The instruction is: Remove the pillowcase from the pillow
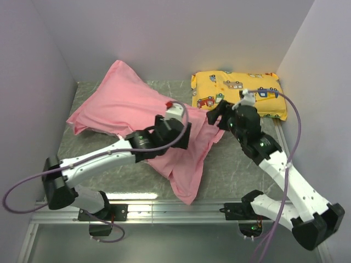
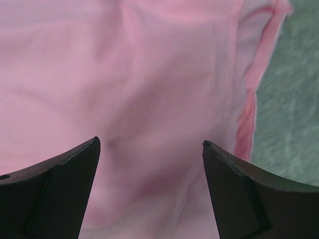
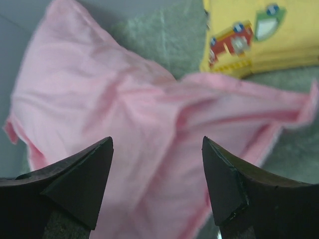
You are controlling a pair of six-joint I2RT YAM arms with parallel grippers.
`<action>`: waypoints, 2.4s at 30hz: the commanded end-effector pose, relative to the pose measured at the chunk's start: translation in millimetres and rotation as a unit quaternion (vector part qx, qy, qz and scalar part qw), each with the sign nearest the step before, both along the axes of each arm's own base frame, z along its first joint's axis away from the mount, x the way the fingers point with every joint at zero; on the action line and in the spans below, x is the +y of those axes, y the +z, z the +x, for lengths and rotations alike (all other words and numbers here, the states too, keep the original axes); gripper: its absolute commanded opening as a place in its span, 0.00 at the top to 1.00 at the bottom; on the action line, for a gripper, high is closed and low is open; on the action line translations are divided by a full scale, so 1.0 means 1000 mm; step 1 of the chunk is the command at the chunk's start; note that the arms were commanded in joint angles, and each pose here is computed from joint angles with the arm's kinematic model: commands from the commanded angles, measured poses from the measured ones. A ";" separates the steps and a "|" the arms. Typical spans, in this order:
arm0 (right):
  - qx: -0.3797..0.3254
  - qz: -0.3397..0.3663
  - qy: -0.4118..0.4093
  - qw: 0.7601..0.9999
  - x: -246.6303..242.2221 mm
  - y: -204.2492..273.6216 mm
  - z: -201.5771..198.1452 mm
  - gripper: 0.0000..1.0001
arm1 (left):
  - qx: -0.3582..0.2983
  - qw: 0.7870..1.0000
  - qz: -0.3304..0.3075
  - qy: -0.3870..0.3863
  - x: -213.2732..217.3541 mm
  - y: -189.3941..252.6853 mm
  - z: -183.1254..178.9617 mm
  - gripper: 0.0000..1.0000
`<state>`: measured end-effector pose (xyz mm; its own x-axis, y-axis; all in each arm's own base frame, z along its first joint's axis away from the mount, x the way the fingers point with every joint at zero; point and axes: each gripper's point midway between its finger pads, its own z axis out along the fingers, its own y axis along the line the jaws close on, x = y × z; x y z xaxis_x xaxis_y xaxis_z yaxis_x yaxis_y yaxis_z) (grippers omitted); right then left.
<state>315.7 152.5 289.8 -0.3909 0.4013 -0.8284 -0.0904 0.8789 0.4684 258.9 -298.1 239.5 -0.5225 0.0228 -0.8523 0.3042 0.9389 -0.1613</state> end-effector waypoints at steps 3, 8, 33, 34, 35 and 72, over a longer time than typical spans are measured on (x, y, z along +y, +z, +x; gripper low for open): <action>0.021 0.015 -0.017 1.000 -0.020 -0.043 -0.032 0.21 | -0.036 0.994 0.103 0.003 -0.014 0.003 0.002 0.10; 0.047 0.024 -0.005 0.999 -0.018 -0.078 -0.044 0.21 | -0.037 0.991 0.124 -0.023 -0.035 -0.008 -0.006 0.09; 0.123 0.019 -0.003 0.992 -0.003 -0.167 -0.027 0.88 | -0.066 0.973 0.184 0.123 0.018 0.009 0.033 0.88; 0.123 0.017 -0.010 0.992 -0.007 -0.168 -0.026 0.93 | -0.067 0.973 0.173 0.138 0.031 0.016 0.038 0.88; 0.124 0.014 -0.013 0.992 -0.010 -0.169 -0.026 0.97 | -0.069 0.973 0.160 0.148 0.037 0.020 0.042 0.88; 0.139 -0.161 0.020 0.977 0.085 -0.084 0.002 0.36 | 0.096 0.967 -0.162 0.170 0.064 -0.106 0.083 1.00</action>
<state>317.7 264.4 229.4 -0.6021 0.1920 -0.7750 -0.1293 0.9344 0.3320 353.4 -227.2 161.6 -0.5220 -0.4438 -0.7284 -0.0711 0.8737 -0.4813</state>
